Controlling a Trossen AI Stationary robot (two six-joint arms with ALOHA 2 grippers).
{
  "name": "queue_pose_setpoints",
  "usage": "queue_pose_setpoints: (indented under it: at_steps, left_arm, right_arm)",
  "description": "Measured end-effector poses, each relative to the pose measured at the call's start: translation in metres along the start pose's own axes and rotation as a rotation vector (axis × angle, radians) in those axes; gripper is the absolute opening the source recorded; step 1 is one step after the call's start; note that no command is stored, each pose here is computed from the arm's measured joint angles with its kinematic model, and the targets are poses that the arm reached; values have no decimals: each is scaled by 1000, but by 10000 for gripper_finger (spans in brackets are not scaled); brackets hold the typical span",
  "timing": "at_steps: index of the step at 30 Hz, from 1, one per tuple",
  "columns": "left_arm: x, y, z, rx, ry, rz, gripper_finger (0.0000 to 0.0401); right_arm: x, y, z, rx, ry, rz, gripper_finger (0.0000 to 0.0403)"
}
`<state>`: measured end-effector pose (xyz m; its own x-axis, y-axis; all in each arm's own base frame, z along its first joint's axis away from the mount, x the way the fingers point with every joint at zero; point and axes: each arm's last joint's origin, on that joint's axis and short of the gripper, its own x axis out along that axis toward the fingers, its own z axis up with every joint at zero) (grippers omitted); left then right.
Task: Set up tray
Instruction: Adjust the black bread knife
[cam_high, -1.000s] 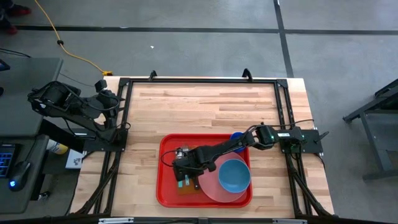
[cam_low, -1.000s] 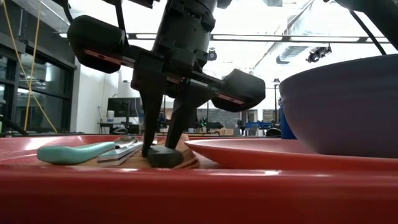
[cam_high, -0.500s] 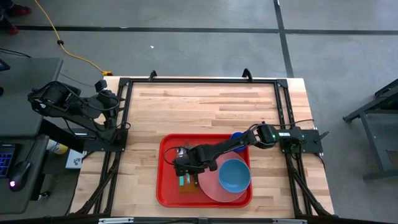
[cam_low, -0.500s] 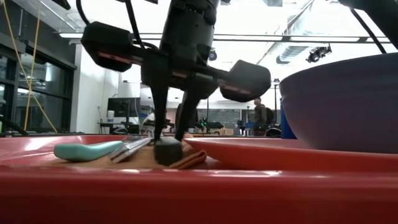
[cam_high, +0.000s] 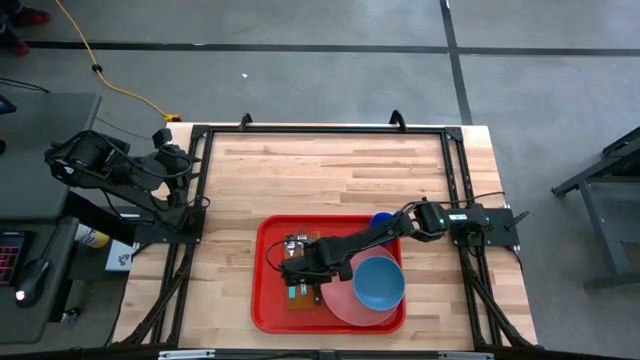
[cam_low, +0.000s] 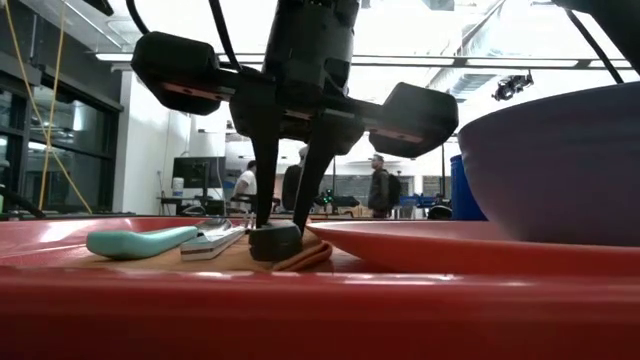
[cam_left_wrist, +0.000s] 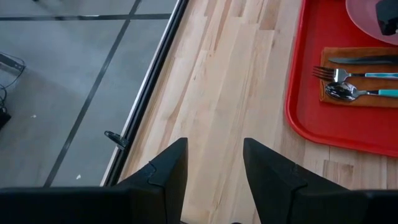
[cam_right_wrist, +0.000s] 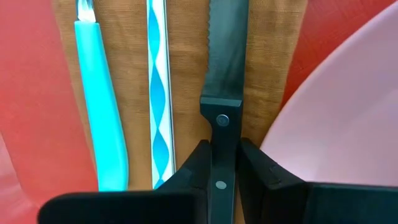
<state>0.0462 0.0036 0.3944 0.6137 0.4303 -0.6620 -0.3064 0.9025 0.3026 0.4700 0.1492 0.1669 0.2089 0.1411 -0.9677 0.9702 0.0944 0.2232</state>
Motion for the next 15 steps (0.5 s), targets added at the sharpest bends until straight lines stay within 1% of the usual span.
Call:
queue_pose_setpoints:
  at_steps: [6,15]
  left_arm:
    - [0,0,0,0,0,0,186]
    - [0,-1,0,0,5,-18,186]
  right_arm:
    - [0,0,0,2,-6,-2,28]
    - [-2,1,9,16,-34,0,28]
